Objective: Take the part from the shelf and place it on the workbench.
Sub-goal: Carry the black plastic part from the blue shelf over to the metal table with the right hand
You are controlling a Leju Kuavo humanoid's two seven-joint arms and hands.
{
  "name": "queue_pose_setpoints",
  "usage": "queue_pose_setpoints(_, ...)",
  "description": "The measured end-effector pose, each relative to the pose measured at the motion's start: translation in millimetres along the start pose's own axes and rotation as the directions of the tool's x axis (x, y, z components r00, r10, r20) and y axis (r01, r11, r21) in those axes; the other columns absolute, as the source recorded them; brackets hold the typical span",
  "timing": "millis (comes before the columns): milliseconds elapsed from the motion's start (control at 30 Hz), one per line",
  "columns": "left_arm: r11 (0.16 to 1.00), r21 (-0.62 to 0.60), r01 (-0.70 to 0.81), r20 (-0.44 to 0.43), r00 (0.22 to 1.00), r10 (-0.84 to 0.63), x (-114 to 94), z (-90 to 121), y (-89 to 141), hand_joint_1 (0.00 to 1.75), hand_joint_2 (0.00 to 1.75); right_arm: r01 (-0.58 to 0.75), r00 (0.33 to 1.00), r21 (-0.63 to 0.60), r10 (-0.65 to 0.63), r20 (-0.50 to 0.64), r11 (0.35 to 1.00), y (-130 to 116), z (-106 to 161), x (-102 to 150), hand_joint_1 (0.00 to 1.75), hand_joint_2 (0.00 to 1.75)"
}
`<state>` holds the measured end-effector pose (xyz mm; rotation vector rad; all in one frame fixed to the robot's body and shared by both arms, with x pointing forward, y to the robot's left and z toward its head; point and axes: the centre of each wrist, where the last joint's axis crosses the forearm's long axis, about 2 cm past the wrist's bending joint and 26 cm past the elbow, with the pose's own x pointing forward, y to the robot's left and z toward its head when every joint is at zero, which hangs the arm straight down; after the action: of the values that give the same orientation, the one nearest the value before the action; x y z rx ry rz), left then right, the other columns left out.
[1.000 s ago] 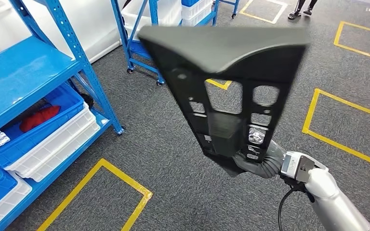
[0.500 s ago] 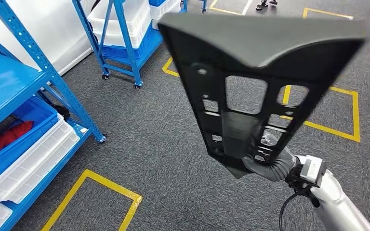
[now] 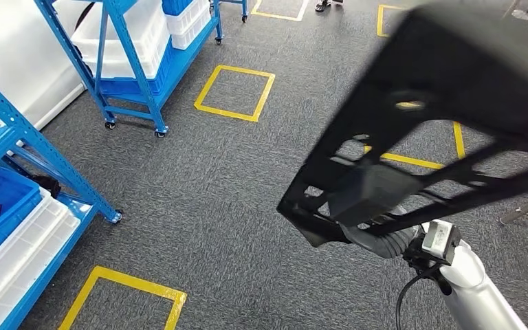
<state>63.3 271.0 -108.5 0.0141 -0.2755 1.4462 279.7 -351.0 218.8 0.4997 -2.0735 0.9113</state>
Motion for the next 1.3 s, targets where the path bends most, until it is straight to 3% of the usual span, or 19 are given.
queue_pose_setpoints(133,1.000,0.002,0.002,0.000,1.000,-0.002,1,0,0,0.00,1.75,0.076,0.981,-0.021,-0.071,0.181,0.997,0,-8,1,1.75,1.75)
queue_pose_setpoints(233,1.000,0.006,0.002,0.000,1.000,-0.002,1,0,2,0.00,1.75,0.092,0.975,-0.022,-0.086,0.204,0.996,2,-13,2,1.75,1.75)
queue_pose_setpoints(333,1.000,0.006,0.002,0.001,1.000,-0.002,2,0,1,0.00,1.75,0.088,0.978,-0.025,-0.082,0.191,0.996,3,-15,2,1.75,1.75)
queue_pose_setpoints(500,1.000,0.006,0.002,-0.001,1.000,-0.002,3,-1,1,0.00,1.75,-0.026,0.999,-0.023,0.027,0.040,0.999,5,-12,-2,1.75,1.75)
queue_pose_setpoints(600,1.000,0.007,0.002,-0.004,1.000,-0.002,4,-1,1,0.00,1.75,0.007,0.993,-0.048,-0.001,0.121,0.999,9,-11,-3,1.75,1.75)
queue_pose_setpoints(733,1.000,0.016,0.002,0.011,1.000,-0.003,4,-1,4,0.00,1.75,-0.017,0.998,-0.055,0.020,0.063,0.998,16,-17,-3,1.75,1.75)
queue_pose_setpoints(1033,1.000,0.013,0.000,-0.004,1.000,0.000,5,-1,0,0.00,1.75,0.054,0.991,-0.094,-0.042,0.126,0.994,24,-30,-3,1.75,1.75)
queue_pose_setpoints(1300,1.000,0.014,-0.001,-0.014,1.000,0.002,5,-1,4,0.00,1.75,0.049,0.997,-0.060,-0.045,0.057,0.997,27,-31,-8,1.75,1.75)
